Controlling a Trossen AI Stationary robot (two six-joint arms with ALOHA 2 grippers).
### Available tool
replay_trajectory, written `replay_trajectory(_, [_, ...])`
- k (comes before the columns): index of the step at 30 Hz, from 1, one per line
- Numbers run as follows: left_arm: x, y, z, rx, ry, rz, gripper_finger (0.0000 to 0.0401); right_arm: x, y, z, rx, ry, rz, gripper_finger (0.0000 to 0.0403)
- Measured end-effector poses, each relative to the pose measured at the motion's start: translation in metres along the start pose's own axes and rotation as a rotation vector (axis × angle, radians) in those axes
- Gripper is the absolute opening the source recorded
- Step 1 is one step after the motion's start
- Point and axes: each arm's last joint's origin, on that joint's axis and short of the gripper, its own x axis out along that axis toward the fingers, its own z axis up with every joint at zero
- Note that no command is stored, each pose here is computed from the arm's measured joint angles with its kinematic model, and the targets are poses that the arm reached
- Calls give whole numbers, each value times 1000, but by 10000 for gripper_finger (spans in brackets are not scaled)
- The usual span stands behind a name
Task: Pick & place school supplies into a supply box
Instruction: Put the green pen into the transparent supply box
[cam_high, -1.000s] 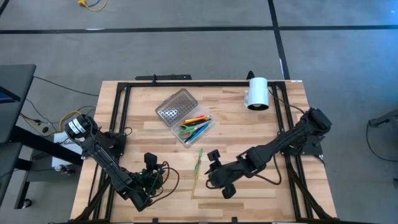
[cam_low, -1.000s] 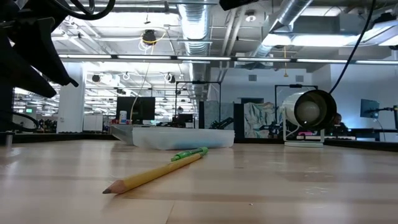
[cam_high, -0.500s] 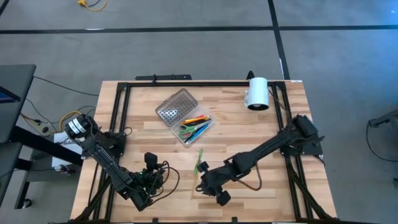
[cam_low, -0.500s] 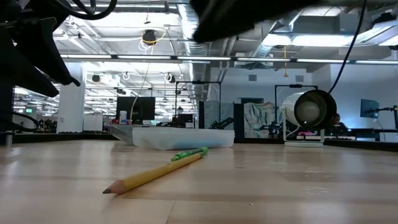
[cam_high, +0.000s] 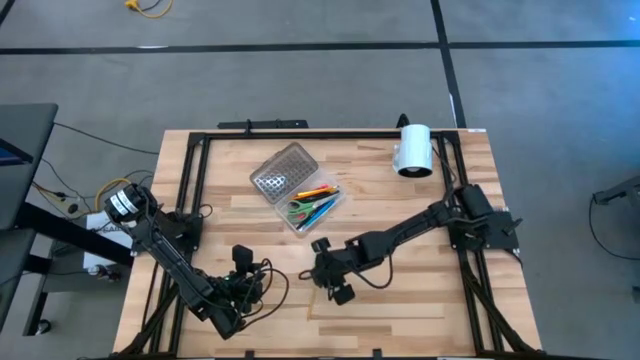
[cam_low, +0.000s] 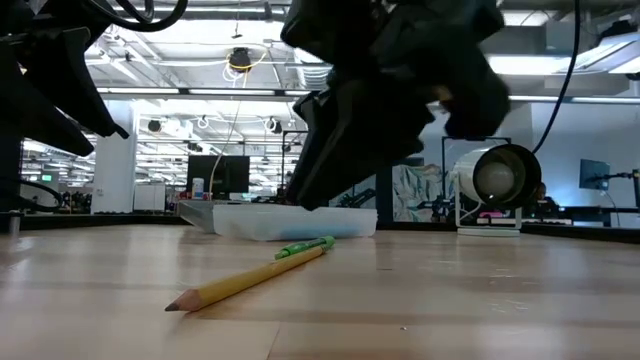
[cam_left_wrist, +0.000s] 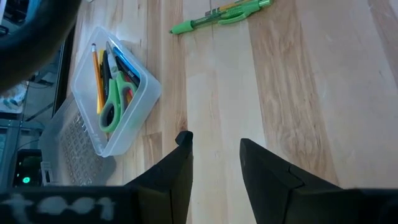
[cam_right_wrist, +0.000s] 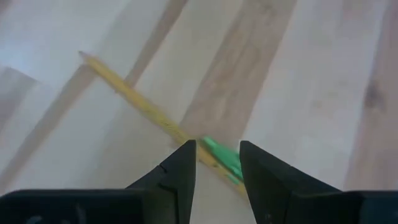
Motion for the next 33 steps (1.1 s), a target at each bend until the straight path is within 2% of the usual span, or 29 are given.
replay_trajectory(11, [0, 0, 0, 0, 0, 0, 123, -1, -28, -10, 24, 40, -37, 118])
replay_trajectory(18, [0, 0, 0, 0, 0, 0, 123, -1, -34, -18, 56, 96, -33, 118])
replay_trajectory(33, [0, 0, 0, 0, 6, -9, 123, -2, -40, -19, 62, 101, -41, 118])
